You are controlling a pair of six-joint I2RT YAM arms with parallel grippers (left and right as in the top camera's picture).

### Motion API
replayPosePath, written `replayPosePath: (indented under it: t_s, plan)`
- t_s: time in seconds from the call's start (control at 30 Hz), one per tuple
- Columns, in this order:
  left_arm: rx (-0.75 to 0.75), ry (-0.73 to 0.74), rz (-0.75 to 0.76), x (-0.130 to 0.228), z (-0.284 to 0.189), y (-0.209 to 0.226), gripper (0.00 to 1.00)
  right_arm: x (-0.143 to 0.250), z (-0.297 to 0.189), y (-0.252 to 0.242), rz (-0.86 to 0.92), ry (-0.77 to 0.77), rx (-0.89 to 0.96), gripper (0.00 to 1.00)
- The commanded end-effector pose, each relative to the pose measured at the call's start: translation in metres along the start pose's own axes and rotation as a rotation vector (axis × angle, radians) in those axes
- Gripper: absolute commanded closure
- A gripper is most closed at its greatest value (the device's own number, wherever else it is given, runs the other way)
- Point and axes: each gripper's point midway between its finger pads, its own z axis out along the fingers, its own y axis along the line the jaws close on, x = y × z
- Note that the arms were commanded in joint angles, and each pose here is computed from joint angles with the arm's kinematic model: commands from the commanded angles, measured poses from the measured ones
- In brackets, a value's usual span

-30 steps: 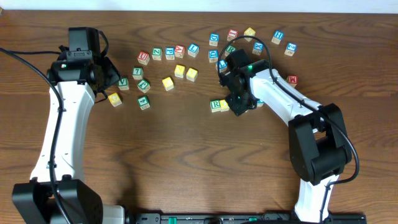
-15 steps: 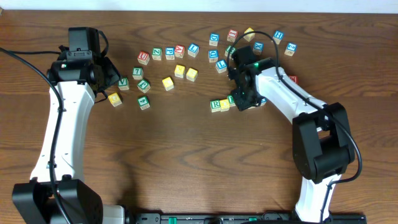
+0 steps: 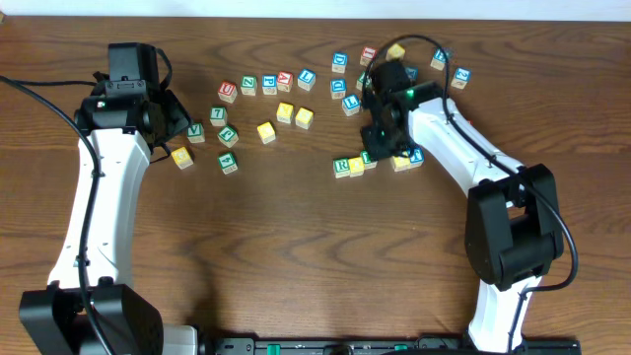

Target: Spell out ROBOT

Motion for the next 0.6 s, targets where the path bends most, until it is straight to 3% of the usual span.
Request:
replayPosePath:
  t_s: [0.0,0.57]
  plan:
    - [-0.027,0.034,0.004,0.006,0.014,0.003,0.28,-0.011,-0.008,0.013,0.158,-0.033,-0.068,0.99]
    - [0.018,0.092,0.031,0.022,0.028,-0.019,0.28,-0.006,0.015,0.013,0.216,-0.03,0.037,0.99]
